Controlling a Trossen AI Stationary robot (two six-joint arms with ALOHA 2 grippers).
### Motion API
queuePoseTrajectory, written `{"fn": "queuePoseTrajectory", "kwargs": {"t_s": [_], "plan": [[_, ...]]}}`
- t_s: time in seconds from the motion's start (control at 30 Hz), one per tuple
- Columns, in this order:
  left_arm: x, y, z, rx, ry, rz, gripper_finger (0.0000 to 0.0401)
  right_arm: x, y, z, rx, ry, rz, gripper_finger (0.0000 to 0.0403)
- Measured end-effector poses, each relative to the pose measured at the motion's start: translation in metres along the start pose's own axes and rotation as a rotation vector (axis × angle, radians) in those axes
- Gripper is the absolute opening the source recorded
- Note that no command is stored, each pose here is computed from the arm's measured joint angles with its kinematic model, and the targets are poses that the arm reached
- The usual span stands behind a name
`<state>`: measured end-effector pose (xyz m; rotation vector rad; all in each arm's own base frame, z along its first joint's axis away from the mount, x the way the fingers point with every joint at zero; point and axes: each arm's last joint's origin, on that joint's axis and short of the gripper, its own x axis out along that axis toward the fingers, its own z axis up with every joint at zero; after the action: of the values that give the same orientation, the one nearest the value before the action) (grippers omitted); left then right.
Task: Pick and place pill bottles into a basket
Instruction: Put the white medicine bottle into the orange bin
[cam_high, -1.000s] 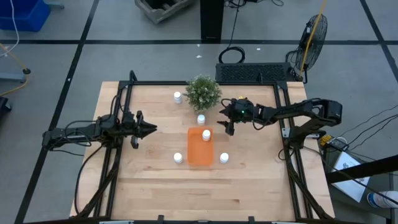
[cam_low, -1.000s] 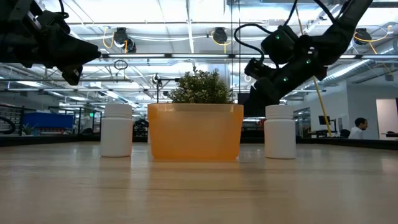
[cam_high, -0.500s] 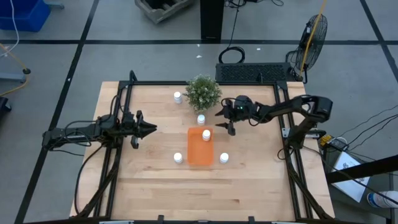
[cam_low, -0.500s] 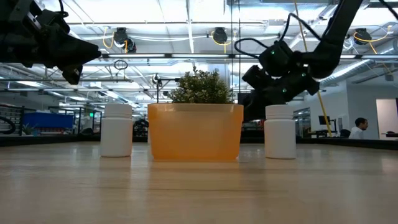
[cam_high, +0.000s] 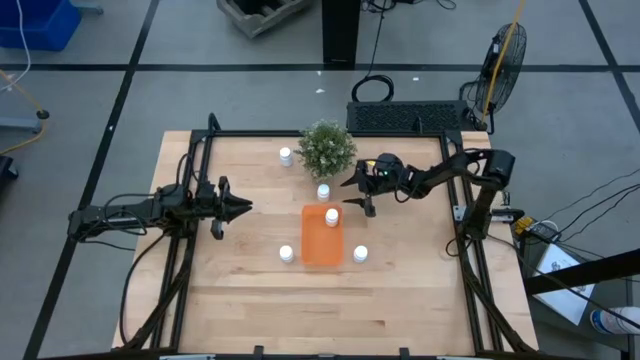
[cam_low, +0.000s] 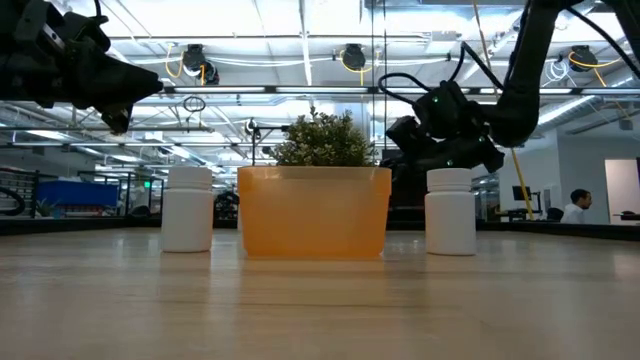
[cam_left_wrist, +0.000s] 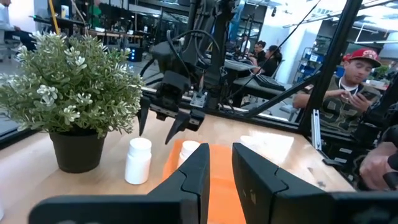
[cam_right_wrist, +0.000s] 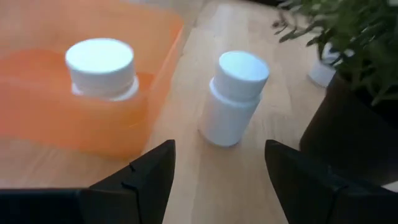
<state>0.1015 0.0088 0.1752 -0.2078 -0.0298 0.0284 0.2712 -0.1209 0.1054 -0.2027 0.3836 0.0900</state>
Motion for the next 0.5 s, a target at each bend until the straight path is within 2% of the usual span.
{"fn": "queuePoseTrajectory", "kwargs": {"t_s": [0.5], "plan": [[0.0,0.0,0.0,0.022,-0.004,-0.001,0.0072,0.027,-0.012,-0.007,0.033,-0.011,-0.01,0.0239]]}}
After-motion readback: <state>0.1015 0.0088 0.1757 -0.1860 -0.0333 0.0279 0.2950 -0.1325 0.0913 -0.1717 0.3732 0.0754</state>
